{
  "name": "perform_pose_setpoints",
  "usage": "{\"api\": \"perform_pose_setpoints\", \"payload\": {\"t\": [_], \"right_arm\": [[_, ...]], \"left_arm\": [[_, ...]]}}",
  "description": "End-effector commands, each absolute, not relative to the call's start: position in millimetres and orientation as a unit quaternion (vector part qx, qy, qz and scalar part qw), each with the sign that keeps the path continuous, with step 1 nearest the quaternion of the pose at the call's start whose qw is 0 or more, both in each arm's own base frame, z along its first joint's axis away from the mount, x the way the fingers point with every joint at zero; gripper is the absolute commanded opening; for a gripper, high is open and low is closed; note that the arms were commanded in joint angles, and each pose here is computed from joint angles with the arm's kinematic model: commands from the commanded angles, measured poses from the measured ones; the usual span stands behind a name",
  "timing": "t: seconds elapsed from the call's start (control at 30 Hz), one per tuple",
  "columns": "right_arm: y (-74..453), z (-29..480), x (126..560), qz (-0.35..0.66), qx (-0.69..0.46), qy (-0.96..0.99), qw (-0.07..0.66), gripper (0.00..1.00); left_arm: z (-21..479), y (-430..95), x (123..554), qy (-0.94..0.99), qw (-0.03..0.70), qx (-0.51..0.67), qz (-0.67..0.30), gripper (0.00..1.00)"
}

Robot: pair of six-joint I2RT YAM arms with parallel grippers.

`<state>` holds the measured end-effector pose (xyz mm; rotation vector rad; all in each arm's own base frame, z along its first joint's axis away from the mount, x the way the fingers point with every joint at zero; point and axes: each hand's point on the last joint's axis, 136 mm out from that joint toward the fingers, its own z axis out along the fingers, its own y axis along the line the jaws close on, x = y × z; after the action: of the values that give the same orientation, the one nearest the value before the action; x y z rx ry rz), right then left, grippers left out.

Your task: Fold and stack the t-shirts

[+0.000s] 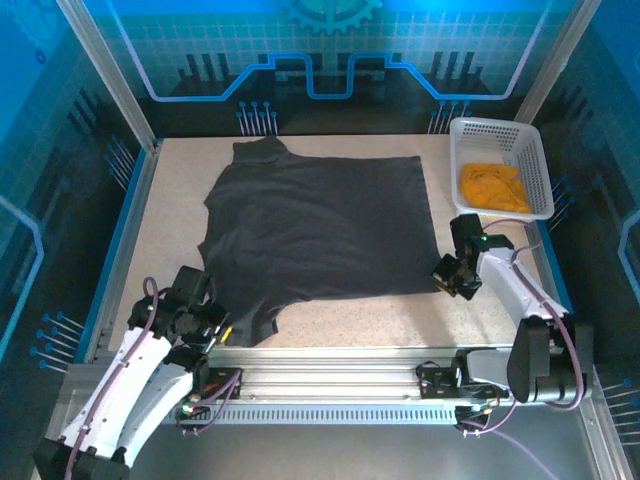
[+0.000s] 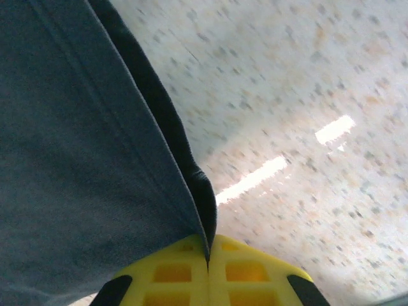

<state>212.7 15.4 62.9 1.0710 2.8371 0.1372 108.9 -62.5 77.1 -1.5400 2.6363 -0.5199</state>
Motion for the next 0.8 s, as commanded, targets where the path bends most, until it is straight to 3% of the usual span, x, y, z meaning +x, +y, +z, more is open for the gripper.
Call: {"api": "perform_pose_setpoints", "payload": {"t": [0.0,0.4,0.77], "right_arm": [[7.9,60.2,184.2,0.005,0.351,0.936,0.023,0.0],[16.4,69.3,208.2,0.03,0.337,0.941,0.012,0.0],[21.4,94.9,260.2,0.049,0.341,0.939,0.024,0.0]], "left_arm": [[92.0,-65.4,101.5,0.854,0.012,-0.491,-0.171,0.0],[170.3,-85.7,218.8,0.845,0.172,-0.428,-0.27,0.0],[203.3,-86.2,324.1,0.833,0.235,-0.414,-0.28,0.0]]}}
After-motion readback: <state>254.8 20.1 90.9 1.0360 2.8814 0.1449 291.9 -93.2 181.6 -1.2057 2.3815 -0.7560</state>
